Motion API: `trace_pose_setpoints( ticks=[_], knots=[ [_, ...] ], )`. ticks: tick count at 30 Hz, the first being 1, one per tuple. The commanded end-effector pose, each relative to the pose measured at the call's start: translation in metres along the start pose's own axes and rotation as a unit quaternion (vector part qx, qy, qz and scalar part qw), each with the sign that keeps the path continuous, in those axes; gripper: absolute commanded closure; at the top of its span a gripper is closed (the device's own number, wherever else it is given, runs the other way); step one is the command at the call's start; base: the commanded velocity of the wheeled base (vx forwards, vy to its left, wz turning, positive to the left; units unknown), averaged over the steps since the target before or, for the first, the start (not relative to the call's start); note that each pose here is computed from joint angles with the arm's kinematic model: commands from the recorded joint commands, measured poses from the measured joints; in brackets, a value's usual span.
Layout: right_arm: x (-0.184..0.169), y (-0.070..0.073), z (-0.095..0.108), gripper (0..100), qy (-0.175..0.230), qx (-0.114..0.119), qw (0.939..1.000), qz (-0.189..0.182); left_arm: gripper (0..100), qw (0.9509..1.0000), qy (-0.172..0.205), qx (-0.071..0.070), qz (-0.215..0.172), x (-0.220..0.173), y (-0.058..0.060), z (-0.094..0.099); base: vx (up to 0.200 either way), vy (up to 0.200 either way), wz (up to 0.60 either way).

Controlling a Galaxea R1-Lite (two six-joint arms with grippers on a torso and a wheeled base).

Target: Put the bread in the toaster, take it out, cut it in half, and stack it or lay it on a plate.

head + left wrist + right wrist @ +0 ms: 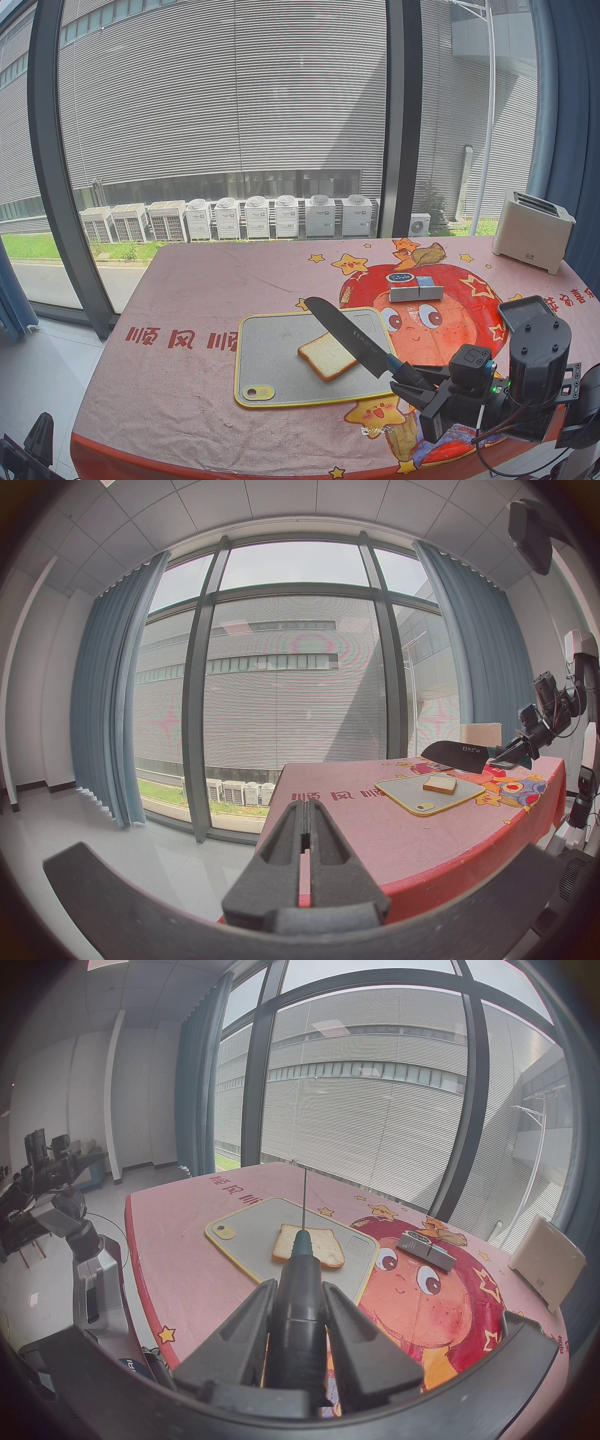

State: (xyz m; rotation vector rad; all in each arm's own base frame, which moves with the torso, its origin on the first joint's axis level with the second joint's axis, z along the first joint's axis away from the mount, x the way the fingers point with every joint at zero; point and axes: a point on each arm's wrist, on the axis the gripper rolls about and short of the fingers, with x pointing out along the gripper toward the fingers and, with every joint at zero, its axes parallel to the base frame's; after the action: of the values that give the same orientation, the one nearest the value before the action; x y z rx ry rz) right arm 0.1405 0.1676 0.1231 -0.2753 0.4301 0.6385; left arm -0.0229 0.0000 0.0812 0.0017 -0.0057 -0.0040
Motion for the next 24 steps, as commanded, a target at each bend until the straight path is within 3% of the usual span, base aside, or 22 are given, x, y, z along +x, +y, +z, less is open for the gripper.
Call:
trace_pose_setpoints(
  ticks=[1, 15, 17, 18, 19, 24],
  knots=[
    [0.003, 0.001, -0.002, 100, 0.006, -0.001, 1.0, 0.0, 100, 1.0, 0.001, -0.001, 0.001, 0.0, 0.0, -0.005, 0.0, 0.0, 0.0],
    [0.002, 0.003, -0.005, 100, 0.011, -0.003, 0.9999, 0.004, 100, 1.0, -0.008, 0.0, -0.003, 0.0, 0.0, -0.003, 0.0, 0.0, 0.0],
    [0.002, 0.003, -0.005, 100, 0.011, -0.003, 0.9999, 0.004, 100, 0.9997, -0.022, 0.0, -0.007, 0.0, 0.0, -0.001, 0.0, 0.0, 0.0],
    [0.002, 0.003, -0.005, 100, 0.012, -0.003, 0.9999, 0.004, 100, 0.9959, -0.09, 0.001, -0.012, -0.002, 0.0, 0.013, 0.0, 0.0, 0.0],
    [0.002, 0.003, -0.005, 100, 0.012, -0.003, 0.9999, 0.003, 100, 0.9933, -0.115, 0.001, -0.013, -0.003, 0.0, 0.018, 0.0, 0.0, 0.0],
    [0.001, 0.003, -0.006, 100, 0.012, -0.004, 0.9999, 0.004, 100, 0.9915, -0.129, 0.01, -0.014, -0.003, -0.001, 0.021, 0.0, 0.0, 0.0]
  ],
)
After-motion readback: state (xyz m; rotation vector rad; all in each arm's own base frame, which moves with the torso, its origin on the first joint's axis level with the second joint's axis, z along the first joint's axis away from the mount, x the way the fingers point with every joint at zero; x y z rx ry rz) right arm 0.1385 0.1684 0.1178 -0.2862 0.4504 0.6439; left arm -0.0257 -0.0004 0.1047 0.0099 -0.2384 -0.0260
